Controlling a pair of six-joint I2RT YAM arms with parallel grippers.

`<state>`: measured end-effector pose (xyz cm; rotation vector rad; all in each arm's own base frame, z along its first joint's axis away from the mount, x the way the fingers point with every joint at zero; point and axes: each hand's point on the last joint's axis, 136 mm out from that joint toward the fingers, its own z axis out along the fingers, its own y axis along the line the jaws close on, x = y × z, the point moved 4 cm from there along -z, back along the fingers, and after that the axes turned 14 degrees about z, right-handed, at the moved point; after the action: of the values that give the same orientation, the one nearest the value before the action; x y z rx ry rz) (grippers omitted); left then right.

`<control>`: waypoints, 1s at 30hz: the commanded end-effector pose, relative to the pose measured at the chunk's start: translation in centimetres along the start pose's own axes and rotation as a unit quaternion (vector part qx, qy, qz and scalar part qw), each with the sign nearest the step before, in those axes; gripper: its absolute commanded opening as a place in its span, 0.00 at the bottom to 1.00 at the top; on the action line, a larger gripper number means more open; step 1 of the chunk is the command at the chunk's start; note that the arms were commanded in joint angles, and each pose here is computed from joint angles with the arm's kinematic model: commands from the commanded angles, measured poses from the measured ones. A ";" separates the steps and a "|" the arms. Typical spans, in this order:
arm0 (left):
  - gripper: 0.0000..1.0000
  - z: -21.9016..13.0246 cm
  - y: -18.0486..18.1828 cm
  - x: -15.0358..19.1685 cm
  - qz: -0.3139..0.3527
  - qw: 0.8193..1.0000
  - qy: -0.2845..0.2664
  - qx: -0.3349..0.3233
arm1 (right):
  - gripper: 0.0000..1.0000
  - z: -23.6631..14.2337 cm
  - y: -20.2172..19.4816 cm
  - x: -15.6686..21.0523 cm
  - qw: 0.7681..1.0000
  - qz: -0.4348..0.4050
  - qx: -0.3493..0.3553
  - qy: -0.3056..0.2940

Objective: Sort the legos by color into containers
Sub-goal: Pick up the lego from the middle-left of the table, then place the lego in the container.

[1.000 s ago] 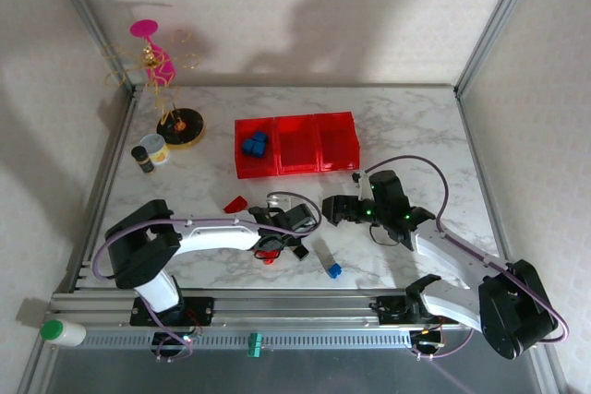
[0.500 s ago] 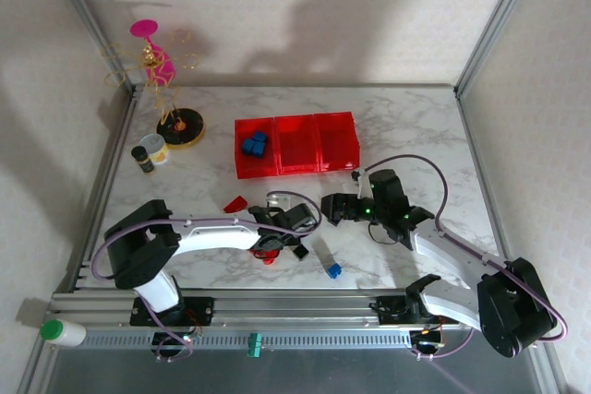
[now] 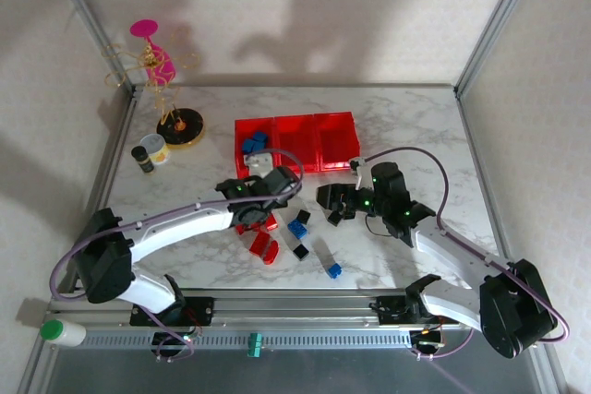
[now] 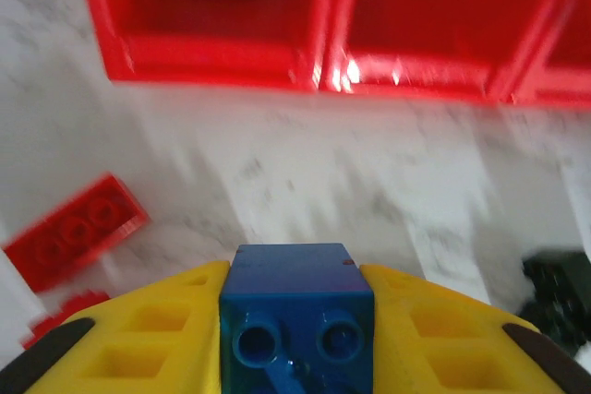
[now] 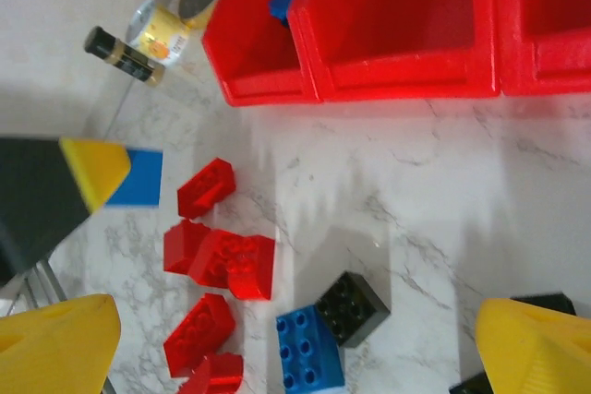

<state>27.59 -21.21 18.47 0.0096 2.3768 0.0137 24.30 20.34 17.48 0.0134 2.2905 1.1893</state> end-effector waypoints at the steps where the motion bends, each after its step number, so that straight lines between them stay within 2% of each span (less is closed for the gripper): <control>1: 0.30 0.0 2.3 -3.5 0.019 0.998 -0.035 -0.038 | 0.99 0.2 2.5 -1.8 0.999 -0.012 -0.043 -0.026; 7: 0.30 3.4 4.3 -7.5 0.015 0.997 -0.040 -0.063 | 0.99 0.7 3.0 -3.0 0.997 -0.011 -0.052 -0.048; 13: 0.30 7.4 3.8 -9.7 0.027 0.997 -0.029 -0.063 | 0.99 1.2 2.7 -3.4 0.998 -0.009 -0.046 -0.053; 22: 0.30 14.1 3.1 -10.0 0.032 0.999 0.016 -0.038 | 0.99 1.6 1.5 -3.1 0.998 -0.005 -0.024 -0.056; 30: 0.34 16.9 3.4 -9.1 0.041 0.997 0.050 -0.042 | 0.99 2.0 1.3 -3.3 0.998 -0.006 -0.017 -0.056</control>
<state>45.23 -17.48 12.54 0.0349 2.4650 0.1695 27.00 21.37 17.95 0.0681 2.2173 1.1945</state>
